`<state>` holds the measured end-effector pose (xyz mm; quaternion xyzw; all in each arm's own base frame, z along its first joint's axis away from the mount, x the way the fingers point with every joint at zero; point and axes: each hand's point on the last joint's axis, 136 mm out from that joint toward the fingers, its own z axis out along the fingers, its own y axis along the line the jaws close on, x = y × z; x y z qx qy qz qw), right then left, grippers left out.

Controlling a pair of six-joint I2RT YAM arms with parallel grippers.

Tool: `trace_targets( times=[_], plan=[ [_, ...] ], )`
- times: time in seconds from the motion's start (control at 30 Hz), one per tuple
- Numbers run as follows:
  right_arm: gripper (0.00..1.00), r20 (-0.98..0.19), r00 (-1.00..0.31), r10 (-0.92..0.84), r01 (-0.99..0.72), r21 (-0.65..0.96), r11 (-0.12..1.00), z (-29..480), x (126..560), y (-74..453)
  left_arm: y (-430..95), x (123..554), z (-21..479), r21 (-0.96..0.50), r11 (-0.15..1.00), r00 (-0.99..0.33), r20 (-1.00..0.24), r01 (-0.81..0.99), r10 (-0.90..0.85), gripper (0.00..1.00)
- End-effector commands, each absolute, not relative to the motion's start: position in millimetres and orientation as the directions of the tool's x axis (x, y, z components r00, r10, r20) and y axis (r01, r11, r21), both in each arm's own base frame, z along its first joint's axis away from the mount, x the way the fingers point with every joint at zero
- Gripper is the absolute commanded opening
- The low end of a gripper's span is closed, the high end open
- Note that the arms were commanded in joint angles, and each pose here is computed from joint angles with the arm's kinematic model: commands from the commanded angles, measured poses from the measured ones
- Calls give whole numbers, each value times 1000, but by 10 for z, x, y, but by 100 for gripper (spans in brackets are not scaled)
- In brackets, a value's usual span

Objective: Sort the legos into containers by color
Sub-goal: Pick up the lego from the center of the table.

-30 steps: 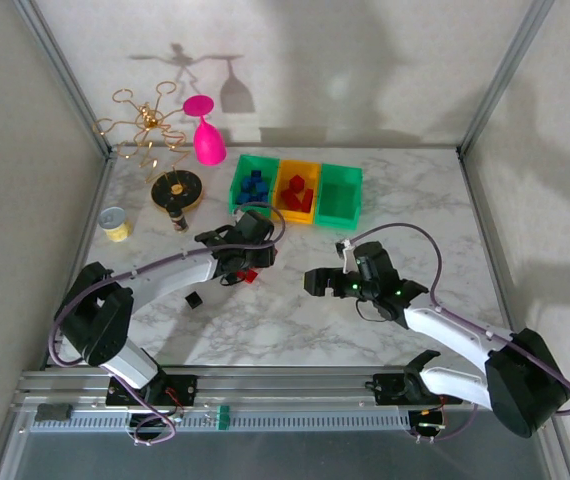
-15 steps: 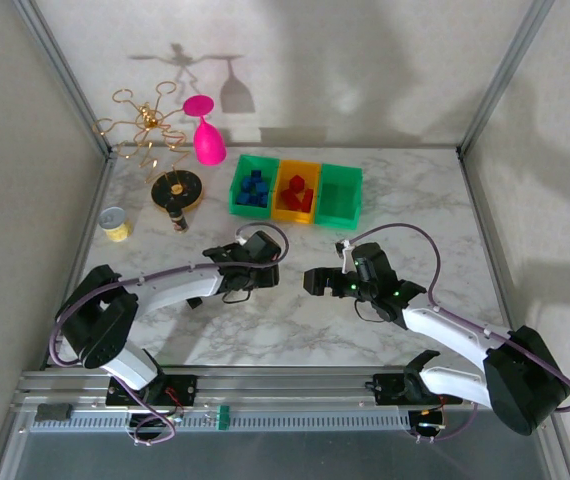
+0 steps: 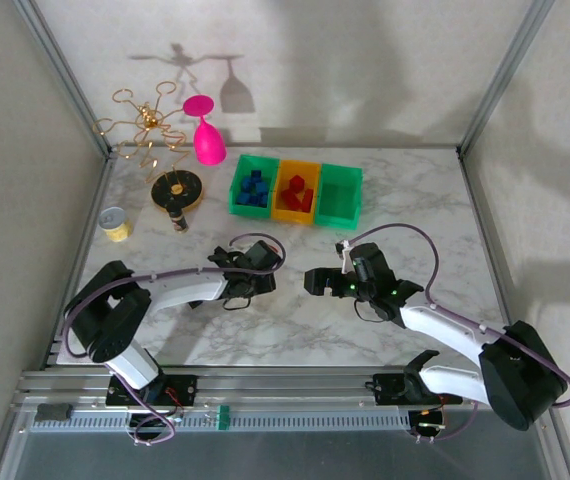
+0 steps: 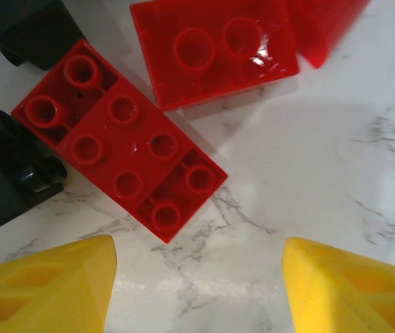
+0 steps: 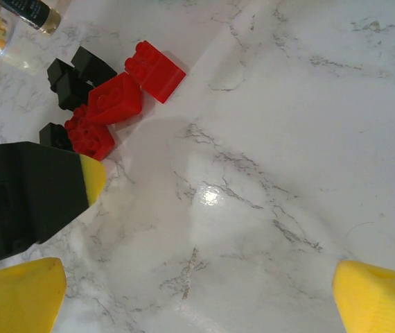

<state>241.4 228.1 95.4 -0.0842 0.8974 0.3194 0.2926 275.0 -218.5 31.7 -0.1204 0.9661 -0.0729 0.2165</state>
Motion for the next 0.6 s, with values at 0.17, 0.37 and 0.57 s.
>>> trace_targets(
  times=[0.17,0.37,0.57],
  plan=[
    [99,-601,-799,25,-342,488,803,928,2414,2224,-2129,3029,273,-116,958,-834,-471,-264,-287,64],
    [98,-606,-795,26,-339,479,809,944,2415,2200,-1970,3165,229,-46,950,-815,-501,-308,-289,65],
    [99,-606,-795,27,-337,478,811,932,2416,2195,-1764,3210,201,6,936,-796,-528,-353,-297,66]
  ],
)
